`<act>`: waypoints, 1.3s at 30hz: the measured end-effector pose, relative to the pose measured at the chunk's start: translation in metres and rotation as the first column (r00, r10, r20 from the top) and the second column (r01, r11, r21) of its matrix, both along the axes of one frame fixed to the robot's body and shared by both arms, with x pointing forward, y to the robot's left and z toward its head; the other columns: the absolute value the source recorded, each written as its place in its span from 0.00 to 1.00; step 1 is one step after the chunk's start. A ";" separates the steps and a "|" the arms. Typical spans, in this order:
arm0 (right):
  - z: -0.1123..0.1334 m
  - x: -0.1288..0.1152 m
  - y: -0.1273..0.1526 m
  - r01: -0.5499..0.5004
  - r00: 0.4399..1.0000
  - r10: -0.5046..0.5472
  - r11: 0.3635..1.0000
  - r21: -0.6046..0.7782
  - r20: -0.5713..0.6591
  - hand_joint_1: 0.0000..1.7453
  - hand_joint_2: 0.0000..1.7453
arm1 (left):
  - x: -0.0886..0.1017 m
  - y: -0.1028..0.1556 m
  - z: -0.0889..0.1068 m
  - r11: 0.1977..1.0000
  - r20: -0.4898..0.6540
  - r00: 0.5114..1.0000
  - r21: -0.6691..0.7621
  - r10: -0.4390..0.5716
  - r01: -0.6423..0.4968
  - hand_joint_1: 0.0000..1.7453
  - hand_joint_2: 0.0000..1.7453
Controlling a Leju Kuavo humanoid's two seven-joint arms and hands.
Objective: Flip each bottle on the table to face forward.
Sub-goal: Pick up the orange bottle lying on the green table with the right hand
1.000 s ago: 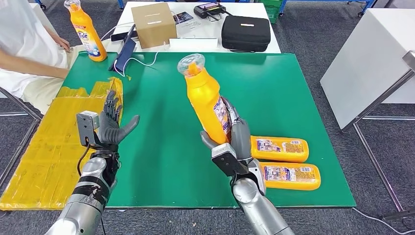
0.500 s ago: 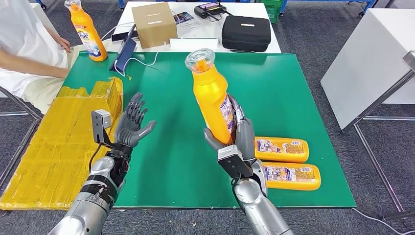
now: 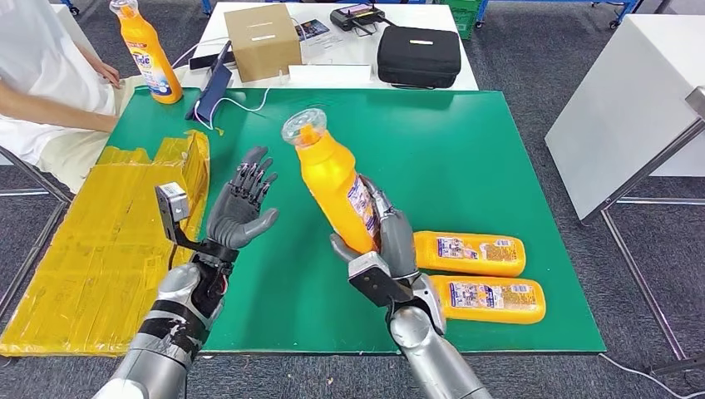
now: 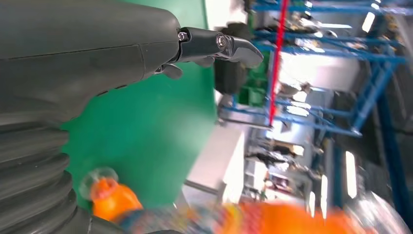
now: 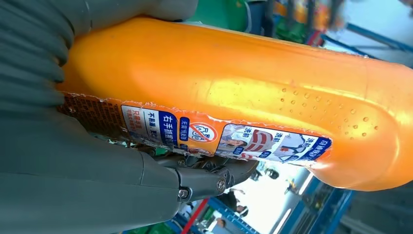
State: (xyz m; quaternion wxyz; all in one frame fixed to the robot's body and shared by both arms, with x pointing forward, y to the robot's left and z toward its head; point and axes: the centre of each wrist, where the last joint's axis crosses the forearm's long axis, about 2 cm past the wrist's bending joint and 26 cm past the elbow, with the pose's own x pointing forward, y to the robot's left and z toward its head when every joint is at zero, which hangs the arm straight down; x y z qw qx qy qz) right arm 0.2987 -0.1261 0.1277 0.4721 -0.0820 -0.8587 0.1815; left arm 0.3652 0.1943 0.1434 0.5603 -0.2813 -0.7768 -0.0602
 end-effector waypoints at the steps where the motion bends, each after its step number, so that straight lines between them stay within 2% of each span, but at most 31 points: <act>1: -0.002 -0.001 0.002 -0.004 1.000 0.004 1.000 -0.014 -0.003 1.00 1.00 | -0.003 -0.003 0.003 1.000 0.020 1.000 -0.009 -0.009 0.009 0.00 1.00; 9: -0.014 -0.007 0.008 -0.040 0.998 0.036 0.996 -0.075 -0.054 1.00 1.00 | -0.024 -0.013 0.022 0.997 0.146 0.988 -0.038 -0.056 0.062 0.00 1.00; 17: -0.021 -0.014 0.021 -0.098 0.994 0.088 0.986 -0.136 -0.071 1.00 1.00 | -0.028 -0.018 0.025 0.996 0.176 0.981 -0.032 -0.081 0.088 0.00 1.00; 32: -0.021 -0.019 0.032 -0.082 0.997 0.080 0.980 -0.182 -0.019 1.00 1.00 | -0.030 -0.033 0.011 0.989 0.103 0.986 0.077 -0.133 0.125 0.00 1.00; 39: -0.017 -0.023 0.038 -0.012 0.995 0.033 0.974 -0.227 0.093 1.00 1.00 | -0.025 -0.043 0.002 0.984 0.048 0.993 0.142 -0.112 0.104 0.00 1.00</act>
